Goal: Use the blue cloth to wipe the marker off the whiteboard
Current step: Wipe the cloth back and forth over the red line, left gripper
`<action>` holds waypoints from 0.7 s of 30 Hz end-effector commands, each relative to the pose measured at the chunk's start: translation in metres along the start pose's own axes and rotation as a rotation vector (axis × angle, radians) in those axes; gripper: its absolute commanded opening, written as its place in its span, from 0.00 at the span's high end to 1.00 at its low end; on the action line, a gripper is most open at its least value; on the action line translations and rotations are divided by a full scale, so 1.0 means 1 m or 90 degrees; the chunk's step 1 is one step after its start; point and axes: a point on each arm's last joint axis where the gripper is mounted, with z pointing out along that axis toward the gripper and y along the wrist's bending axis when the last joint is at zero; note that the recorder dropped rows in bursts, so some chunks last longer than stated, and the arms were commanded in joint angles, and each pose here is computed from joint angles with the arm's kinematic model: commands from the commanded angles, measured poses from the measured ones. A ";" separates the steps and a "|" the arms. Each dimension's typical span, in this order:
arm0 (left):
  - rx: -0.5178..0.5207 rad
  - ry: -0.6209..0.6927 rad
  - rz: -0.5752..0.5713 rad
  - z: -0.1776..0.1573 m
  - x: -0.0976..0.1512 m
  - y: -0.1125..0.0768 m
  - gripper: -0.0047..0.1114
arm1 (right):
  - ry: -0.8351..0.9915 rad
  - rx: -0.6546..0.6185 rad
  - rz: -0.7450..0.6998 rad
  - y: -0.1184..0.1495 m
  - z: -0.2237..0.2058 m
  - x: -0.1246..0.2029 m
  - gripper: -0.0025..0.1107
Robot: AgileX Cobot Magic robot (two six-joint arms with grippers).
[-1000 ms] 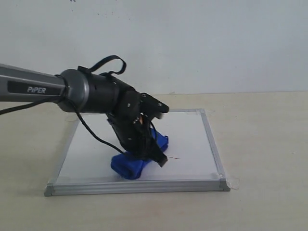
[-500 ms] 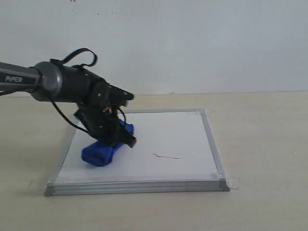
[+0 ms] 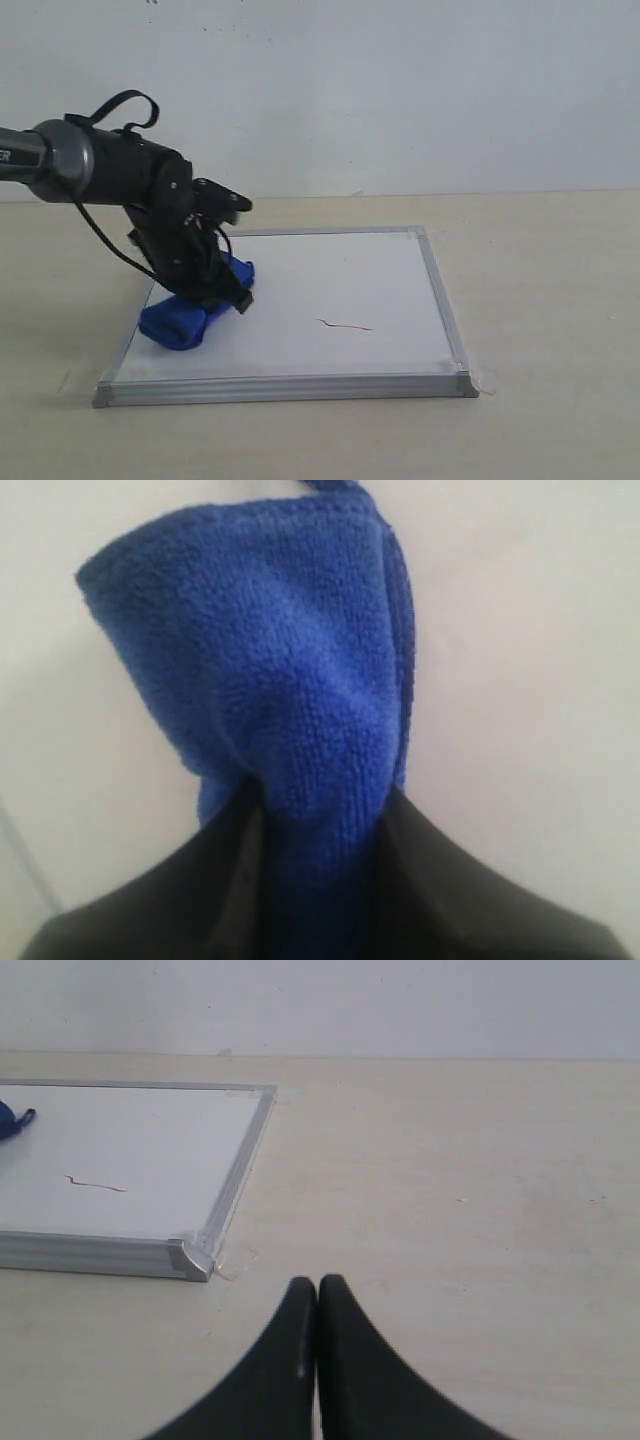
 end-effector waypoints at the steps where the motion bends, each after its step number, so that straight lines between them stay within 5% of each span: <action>1: 0.075 0.019 0.073 0.010 0.001 -0.069 0.93 | -0.007 0.003 0.002 0.000 0.000 -0.001 0.98; 7: 0.066 -0.099 0.093 -0.015 -0.022 -0.084 0.93 | -0.007 0.003 0.002 0.000 0.000 -0.001 0.98; 14: 0.025 -0.133 0.004 -0.030 -0.038 -0.027 0.93 | -0.007 0.003 0.002 0.000 0.000 -0.001 0.98; 21: 0.012 -0.067 -0.097 -0.020 -0.015 0.037 0.93 | -0.007 0.003 0.002 0.000 0.000 -0.001 0.98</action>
